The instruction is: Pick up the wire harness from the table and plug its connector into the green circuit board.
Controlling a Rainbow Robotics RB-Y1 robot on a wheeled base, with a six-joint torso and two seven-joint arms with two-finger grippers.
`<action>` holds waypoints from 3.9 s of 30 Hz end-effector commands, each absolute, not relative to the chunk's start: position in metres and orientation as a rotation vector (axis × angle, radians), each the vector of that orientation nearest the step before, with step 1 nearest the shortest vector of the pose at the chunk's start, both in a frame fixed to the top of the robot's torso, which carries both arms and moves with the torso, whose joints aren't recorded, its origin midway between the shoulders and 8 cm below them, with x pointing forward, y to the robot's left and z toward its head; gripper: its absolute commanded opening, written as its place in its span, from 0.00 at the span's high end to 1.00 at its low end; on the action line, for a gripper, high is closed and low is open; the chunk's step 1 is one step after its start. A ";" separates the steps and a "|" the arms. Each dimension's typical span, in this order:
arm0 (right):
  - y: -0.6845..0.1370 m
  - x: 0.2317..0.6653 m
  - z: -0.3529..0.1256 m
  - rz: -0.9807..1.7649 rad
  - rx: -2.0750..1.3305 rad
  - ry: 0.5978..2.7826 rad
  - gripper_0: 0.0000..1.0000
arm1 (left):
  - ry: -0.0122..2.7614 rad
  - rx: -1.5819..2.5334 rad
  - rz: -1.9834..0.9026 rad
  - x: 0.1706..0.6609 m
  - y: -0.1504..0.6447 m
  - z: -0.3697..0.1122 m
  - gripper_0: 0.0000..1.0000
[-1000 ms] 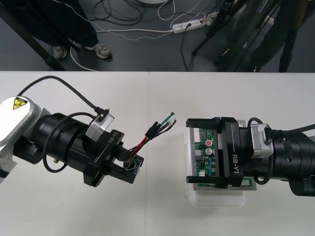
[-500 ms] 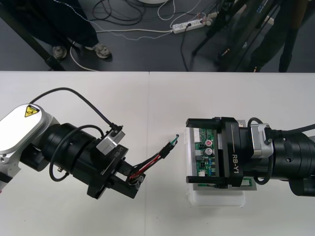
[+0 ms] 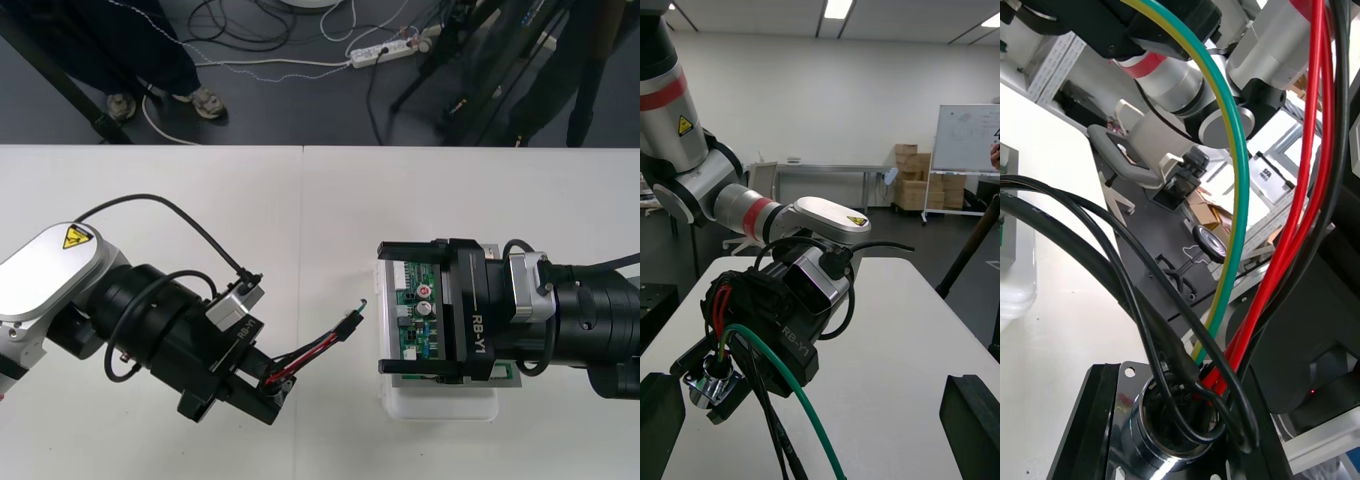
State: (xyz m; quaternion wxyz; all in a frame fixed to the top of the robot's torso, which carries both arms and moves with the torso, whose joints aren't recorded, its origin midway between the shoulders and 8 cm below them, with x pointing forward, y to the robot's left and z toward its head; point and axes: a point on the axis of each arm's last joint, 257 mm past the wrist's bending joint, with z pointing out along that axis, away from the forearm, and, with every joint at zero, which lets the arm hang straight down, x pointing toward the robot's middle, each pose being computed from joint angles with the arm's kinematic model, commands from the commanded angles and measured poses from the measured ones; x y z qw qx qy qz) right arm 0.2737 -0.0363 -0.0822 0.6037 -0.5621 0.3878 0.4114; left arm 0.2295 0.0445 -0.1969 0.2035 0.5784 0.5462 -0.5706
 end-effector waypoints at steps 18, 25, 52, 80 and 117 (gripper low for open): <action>-0.063 0.287 -0.055 0.937 -1.356 0.953 0.00 | 1.650 1.619 -1.667 0.213 0.058 -0.207 1.00; -0.069 0.287 -0.053 1.026 -1.388 0.932 0.00 | 1.648 1.612 -1.677 0.212 0.057 -0.205 1.00; -0.065 0.291 -0.035 1.149 -1.434 0.852 0.00 | 1.634 1.595 -1.703 0.212 0.056 -0.199 1.00; -0.022 0.264 -0.052 1.311 -1.566 0.719 0.00 | 1.629 1.588 -1.710 0.212 0.055 -0.197 1.00; -0.012 0.236 -0.057 1.362 -1.631 0.603 0.00 | 1.620 1.573 -1.715 0.213 0.051 -0.194 1.00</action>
